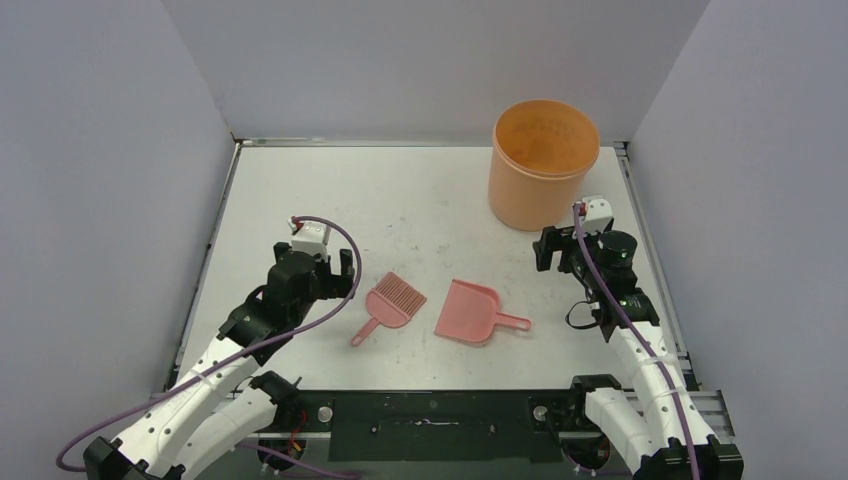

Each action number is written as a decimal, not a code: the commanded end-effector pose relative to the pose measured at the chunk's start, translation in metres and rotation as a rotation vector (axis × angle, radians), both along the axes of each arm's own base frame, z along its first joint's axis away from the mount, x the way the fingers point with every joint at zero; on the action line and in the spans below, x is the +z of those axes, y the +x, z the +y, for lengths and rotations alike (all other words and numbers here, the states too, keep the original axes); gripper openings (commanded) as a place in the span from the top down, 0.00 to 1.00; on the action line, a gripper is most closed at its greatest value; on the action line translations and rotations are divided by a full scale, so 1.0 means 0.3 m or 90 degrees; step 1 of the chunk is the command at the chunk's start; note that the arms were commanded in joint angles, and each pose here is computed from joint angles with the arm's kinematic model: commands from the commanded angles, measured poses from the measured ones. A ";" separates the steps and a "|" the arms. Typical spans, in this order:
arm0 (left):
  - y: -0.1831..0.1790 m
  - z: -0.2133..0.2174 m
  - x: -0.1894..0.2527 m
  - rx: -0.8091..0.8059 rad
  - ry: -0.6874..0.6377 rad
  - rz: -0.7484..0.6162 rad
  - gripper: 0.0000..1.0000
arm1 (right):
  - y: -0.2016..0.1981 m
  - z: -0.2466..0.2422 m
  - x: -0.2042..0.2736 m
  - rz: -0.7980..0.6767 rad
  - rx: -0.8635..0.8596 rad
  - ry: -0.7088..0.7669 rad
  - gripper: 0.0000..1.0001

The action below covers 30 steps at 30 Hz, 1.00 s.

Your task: Sweep away the paper scraps from the table

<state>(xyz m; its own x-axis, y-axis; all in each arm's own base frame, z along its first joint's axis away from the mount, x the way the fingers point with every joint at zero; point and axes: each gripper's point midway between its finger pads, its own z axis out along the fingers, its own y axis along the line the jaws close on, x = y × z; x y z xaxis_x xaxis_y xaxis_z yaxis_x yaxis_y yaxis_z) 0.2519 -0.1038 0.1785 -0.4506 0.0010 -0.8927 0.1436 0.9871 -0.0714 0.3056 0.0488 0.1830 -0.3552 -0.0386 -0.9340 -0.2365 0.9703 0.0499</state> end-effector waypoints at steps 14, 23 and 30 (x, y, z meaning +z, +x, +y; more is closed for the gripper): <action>0.016 -0.021 0.066 -0.020 -0.025 -0.033 0.03 | 0.004 0.027 0.038 -0.044 0.058 -0.009 0.10; 0.014 -0.024 0.064 -0.024 -0.025 -0.029 0.03 | 0.002 0.030 0.036 -0.043 0.068 -0.009 0.10; 0.012 -0.026 0.063 -0.026 -0.026 -0.028 0.03 | 0.001 0.026 0.037 -0.044 0.067 -0.011 0.10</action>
